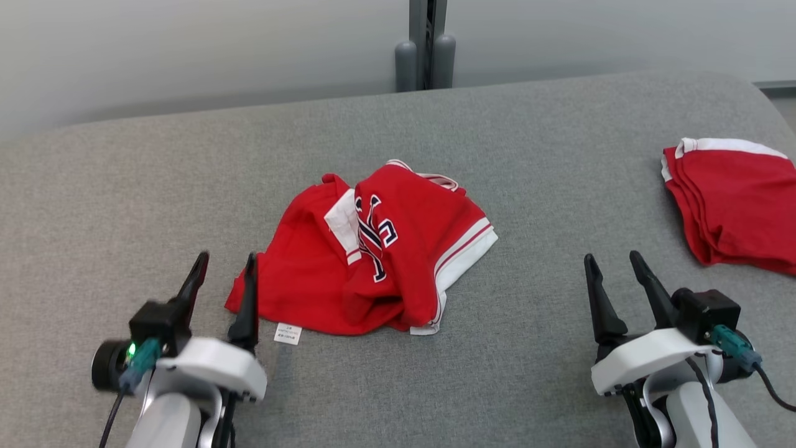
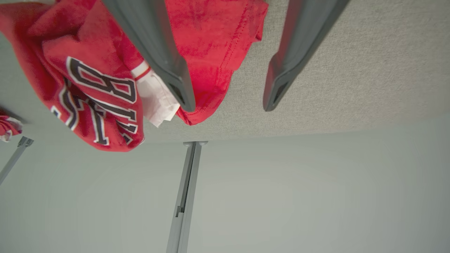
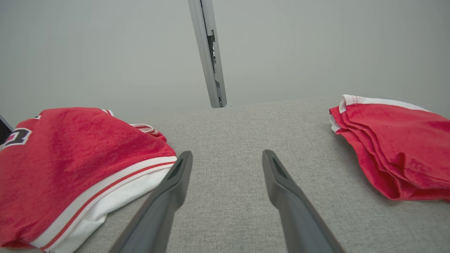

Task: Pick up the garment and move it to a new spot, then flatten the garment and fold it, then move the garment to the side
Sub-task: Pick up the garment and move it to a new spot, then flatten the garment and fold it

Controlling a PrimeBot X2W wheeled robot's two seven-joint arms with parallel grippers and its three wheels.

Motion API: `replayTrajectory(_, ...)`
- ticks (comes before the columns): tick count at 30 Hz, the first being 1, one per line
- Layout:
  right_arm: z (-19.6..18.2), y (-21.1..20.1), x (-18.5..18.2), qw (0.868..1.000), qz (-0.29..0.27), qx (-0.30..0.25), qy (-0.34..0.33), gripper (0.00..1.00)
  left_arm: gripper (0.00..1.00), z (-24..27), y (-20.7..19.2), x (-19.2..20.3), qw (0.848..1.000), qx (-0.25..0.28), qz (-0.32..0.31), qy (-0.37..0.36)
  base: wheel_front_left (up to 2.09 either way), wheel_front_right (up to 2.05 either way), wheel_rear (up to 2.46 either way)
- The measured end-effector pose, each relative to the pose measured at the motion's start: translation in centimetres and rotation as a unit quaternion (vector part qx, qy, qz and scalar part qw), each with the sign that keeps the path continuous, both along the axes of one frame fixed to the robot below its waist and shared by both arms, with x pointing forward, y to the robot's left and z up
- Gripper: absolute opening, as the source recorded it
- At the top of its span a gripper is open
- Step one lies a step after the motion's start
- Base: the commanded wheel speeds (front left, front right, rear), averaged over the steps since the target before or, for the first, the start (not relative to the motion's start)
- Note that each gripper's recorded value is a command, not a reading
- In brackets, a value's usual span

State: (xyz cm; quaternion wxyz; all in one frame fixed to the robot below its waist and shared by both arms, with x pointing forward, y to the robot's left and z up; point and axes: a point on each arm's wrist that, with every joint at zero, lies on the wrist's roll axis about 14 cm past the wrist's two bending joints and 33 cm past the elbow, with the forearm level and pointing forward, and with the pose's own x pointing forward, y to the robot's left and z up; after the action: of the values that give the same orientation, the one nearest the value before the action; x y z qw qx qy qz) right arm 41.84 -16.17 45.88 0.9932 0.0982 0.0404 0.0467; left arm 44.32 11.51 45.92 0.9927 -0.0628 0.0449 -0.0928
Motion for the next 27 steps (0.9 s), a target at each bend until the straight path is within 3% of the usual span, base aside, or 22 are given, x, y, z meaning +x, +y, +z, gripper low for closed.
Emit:
replayTrajectory(12, 0.8, 0.9, -3.6, 1.000, 0.011, 0.000, -0.008, 1.00, 1.00, -2.2, 6.0, -9.0, 0.995, 0.011, 0.094, 0.031, 0.00, 0.00, 0.00)
replayTrajectory(18, 0.6, 1.3, -4.3, 1.000, 0.016, 0.001, -0.006, 1.00, 1.00, -2.6, 7.3, -10.7, 0.993, 0.014, 0.111, 0.037, 0.00, 0.00, 0.00)
replayTrajectory(27, -0.7, 1.7, -4.2, 1.000, 0.024, -0.001, 0.013, 1.00, 1.00, -3.1, 7.2, -10.1, 0.993, 0.007, 0.106, 0.044, 0.00, 0.00, 0.00)
